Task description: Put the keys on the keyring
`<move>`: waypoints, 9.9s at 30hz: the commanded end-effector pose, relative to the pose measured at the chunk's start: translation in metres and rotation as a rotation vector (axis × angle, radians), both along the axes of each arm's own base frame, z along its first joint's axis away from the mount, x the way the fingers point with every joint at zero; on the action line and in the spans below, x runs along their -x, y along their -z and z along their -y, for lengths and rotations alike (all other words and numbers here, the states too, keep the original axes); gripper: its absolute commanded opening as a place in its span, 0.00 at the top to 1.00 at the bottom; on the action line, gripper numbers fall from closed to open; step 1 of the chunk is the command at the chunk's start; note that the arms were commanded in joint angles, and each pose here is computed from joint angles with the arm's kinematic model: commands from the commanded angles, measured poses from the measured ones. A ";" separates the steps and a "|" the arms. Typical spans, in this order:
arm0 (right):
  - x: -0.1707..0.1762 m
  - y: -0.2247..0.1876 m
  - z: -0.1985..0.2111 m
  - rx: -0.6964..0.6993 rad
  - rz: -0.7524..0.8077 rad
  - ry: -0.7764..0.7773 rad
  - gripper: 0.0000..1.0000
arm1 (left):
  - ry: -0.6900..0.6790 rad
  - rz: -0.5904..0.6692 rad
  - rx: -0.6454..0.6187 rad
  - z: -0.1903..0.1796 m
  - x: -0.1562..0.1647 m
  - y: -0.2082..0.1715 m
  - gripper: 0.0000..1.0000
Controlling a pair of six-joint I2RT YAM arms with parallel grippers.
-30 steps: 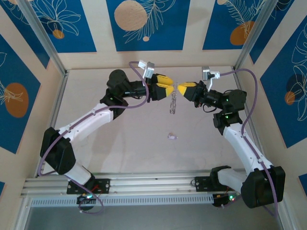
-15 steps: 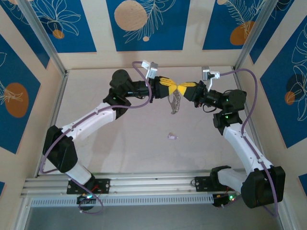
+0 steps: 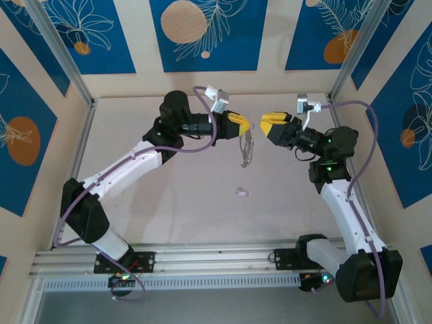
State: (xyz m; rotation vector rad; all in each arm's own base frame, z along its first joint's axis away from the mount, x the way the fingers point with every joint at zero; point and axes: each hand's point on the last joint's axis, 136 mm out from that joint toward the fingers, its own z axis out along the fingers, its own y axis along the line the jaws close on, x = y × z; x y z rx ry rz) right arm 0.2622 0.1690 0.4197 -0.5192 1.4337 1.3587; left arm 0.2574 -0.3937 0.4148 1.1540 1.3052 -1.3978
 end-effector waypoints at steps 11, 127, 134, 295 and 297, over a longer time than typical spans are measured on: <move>0.025 0.006 -0.006 0.076 0.035 -0.089 0.51 | 0.094 0.204 -0.347 -0.025 0.029 0.012 1.00; 0.000 -0.002 -0.033 -0.069 0.064 -0.083 1.00 | -0.019 -0.140 0.186 -0.033 -0.009 -0.022 0.62; -0.001 -0.004 -0.032 -0.076 0.063 -0.074 1.00 | -0.005 -0.154 0.180 -0.026 -0.007 -0.015 0.66; -0.002 0.379 -0.049 1.119 -1.063 0.652 0.70 | -0.415 0.113 0.131 -0.112 -0.022 0.016 1.00; -0.002 0.382 -0.048 1.135 -1.061 0.659 0.70 | -0.423 0.117 0.132 -0.115 -0.022 0.016 1.00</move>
